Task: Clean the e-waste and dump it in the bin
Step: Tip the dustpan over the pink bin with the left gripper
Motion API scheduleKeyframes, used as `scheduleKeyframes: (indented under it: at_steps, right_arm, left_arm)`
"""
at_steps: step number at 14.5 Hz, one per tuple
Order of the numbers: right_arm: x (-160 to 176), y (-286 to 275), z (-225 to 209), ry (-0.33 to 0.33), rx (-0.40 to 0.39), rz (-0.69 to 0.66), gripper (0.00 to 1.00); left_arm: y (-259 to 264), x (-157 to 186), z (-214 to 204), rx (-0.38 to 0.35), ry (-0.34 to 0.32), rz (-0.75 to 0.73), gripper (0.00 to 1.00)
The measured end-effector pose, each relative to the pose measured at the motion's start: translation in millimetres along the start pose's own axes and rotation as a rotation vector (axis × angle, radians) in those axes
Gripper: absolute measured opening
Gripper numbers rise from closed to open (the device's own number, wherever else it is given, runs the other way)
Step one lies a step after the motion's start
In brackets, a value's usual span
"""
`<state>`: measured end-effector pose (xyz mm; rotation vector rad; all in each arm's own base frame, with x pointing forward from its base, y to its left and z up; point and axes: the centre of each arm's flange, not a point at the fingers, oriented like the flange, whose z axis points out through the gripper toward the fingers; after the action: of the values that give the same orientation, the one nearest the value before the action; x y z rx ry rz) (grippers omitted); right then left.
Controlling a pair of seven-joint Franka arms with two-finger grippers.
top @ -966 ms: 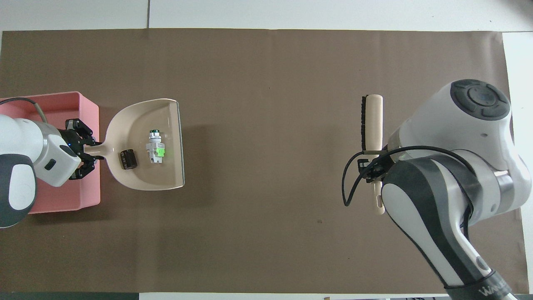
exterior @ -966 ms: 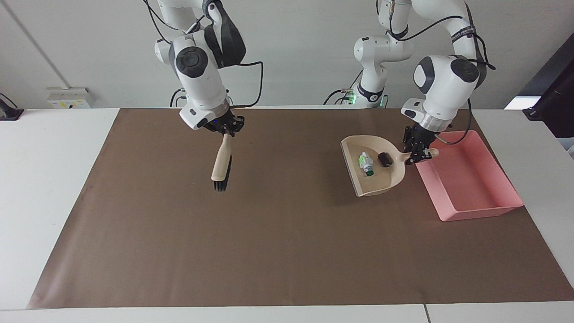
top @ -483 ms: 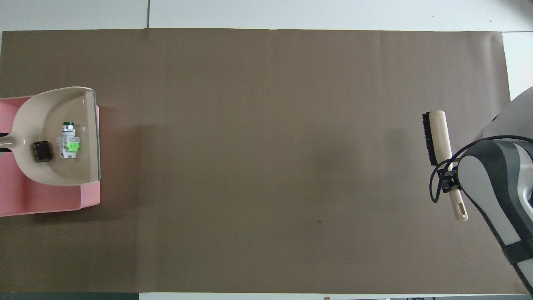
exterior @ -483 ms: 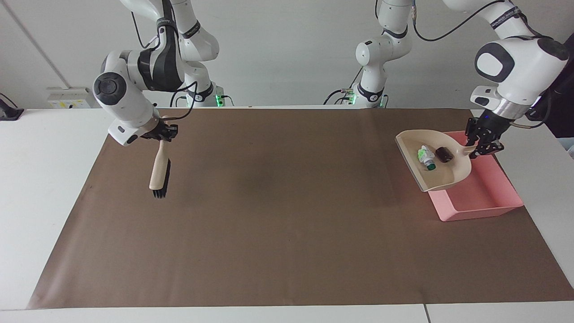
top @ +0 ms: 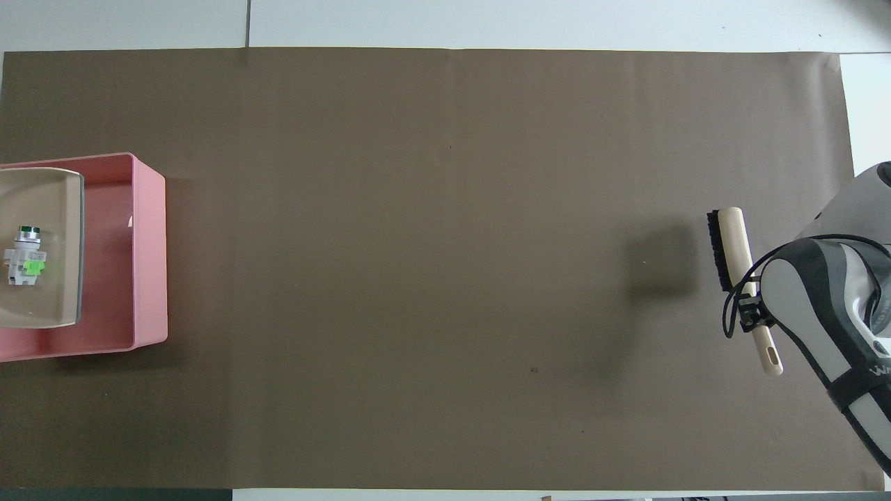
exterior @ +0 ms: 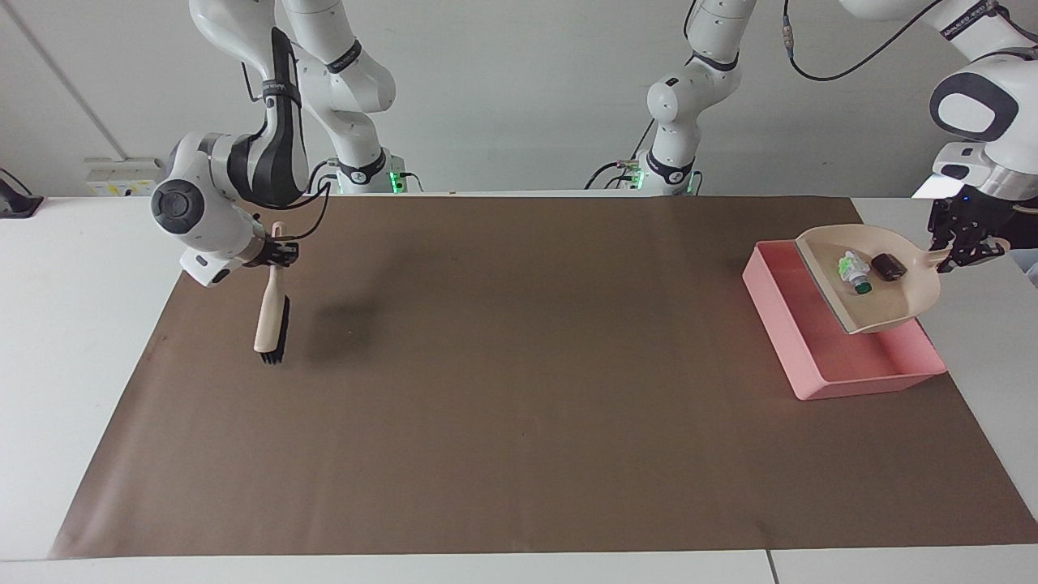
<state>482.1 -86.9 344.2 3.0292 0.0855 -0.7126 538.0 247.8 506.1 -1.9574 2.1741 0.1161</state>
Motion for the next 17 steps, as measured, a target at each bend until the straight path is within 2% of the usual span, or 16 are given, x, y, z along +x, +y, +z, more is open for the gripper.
scheduleKeyframes:
  at_steps: [4,10,14,17]
  right_arm:
    - [-1.0,33.3,7.6,0.021,0.027,0.014,0.26]
    - [3.2,30.7,7.1,0.051,0.057,0.021,0.26]
    - [5.1,29.6,11.6,0.047,0.074,0.026,0.26]
    - [5.8,30.2,14.6,0.052,0.095,0.035,0.26]
  left_arm:
    - [-6.2,1.0,7.2,-0.011,-0.131,0.084,0.32]
    - [-5.0,20.9,33.6,-0.063,-0.289,0.124,0.32]
    - [-7.8,24.3,27.1,-0.074,-0.36,0.142,0.32]
    - [-7.3,28.9,6.6,-0.089,-0.4,0.15,0.32]
